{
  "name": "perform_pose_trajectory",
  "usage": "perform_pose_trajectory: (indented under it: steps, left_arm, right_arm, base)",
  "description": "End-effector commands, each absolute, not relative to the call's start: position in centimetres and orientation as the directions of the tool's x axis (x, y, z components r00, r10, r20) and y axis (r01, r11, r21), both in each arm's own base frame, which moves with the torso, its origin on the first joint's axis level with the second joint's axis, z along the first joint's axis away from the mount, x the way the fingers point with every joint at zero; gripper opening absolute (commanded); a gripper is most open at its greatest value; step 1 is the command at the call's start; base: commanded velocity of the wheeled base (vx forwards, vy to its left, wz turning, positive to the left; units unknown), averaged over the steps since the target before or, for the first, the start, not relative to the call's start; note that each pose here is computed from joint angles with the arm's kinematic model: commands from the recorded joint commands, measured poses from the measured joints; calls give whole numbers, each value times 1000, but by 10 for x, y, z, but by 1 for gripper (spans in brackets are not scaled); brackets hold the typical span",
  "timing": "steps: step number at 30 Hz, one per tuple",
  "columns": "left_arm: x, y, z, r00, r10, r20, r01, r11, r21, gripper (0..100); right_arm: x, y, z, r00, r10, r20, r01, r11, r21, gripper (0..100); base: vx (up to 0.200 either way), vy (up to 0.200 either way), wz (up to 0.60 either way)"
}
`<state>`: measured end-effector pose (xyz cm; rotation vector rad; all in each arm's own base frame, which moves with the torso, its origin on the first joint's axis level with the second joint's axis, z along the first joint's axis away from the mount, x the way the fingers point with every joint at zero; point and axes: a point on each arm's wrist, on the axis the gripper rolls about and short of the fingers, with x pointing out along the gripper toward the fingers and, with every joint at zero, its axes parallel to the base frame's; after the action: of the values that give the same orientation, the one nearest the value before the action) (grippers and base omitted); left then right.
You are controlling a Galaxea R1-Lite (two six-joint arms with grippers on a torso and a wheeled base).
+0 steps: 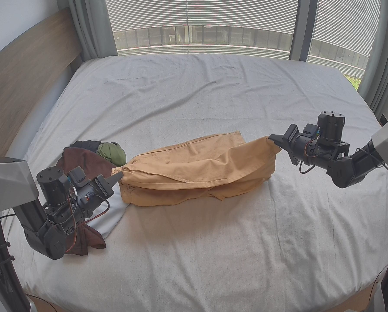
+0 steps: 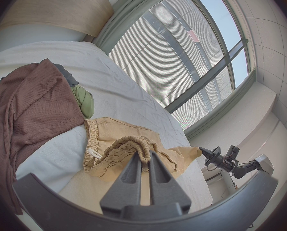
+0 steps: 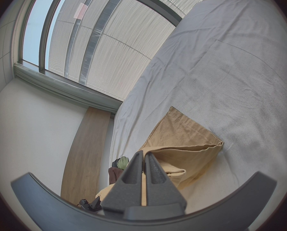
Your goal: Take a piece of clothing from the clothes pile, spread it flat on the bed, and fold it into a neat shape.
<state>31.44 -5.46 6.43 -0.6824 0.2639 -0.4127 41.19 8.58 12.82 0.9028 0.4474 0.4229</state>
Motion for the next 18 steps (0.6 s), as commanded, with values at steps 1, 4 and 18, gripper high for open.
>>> perform_pose_trajectory:
  steps: [1, 4, 18]
  left_arm:
    - [320, -57, 56, 890, -442, -117, 264, 705, -658, 0]
    - [325, -58, 54, 900, -421, -113, 250, 712, -656, 0]
    - [348, -60, 47, 937, -339, -81, 199, 712, -673, 0]
  right_arm:
    - [426, 90, 110, 822, 526, -217, -140, 556, 819, 0]
    - [431, 91, 104, 822, 525, -222, -134, 557, 819, 0]
    - [463, 98, 87, 830, 526, -185, -168, 551, 817, 0]
  base:
    - [0, 0, 0]
    - [0, 0, 0]
    - [0, 0, 0]
